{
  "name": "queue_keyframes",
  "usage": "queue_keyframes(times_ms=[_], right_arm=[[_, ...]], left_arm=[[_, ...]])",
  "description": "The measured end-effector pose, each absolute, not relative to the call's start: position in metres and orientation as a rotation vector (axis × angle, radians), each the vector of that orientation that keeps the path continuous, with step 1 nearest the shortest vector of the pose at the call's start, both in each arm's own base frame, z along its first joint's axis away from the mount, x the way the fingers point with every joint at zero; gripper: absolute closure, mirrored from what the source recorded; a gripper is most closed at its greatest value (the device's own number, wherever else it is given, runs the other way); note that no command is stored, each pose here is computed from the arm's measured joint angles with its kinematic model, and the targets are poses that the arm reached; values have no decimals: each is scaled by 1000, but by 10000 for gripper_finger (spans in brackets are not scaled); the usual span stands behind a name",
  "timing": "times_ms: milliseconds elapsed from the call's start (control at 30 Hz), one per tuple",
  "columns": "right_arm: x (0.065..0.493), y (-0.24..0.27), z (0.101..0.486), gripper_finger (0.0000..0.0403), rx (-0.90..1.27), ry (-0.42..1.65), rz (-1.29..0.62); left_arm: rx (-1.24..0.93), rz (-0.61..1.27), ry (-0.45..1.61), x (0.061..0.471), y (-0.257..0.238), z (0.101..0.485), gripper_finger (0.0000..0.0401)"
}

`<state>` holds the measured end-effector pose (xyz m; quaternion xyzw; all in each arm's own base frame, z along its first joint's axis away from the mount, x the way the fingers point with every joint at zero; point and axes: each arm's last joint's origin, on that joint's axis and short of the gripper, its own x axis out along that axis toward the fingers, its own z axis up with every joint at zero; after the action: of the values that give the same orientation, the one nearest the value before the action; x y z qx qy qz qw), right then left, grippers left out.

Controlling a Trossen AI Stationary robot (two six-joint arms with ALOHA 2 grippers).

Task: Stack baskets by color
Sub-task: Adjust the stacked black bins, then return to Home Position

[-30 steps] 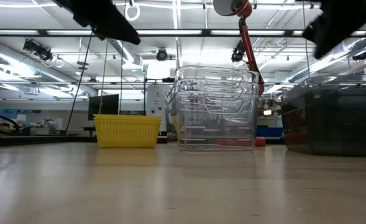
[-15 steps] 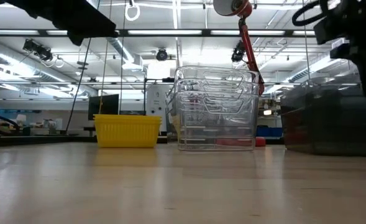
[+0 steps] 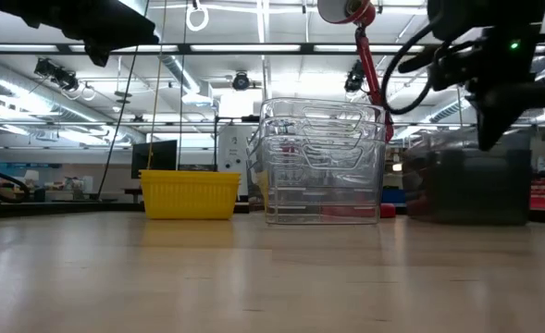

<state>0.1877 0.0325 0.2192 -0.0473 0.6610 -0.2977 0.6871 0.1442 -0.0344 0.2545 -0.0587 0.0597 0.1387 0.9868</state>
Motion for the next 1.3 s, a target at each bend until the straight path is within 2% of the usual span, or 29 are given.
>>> queue_keyframes(times_ms=[300,600,733,1000,1300], right_arm=[[185,15,229,400,-129,1421,-711],[183,35,262,400,-22,867,-424],[174,31,254,400,42,709,-311],[152,25,232,400,131,445,-146],[123,18,215,400,140,263,-128]], left_arm=[[-111,263,136,138,-35,254,285],[-99,274,189,135,-39,240,285],[-115,279,199,132,-38,227,285],[-102,275,95,112,-29,241,285],[-133,329,40,91,-18,226,285]])
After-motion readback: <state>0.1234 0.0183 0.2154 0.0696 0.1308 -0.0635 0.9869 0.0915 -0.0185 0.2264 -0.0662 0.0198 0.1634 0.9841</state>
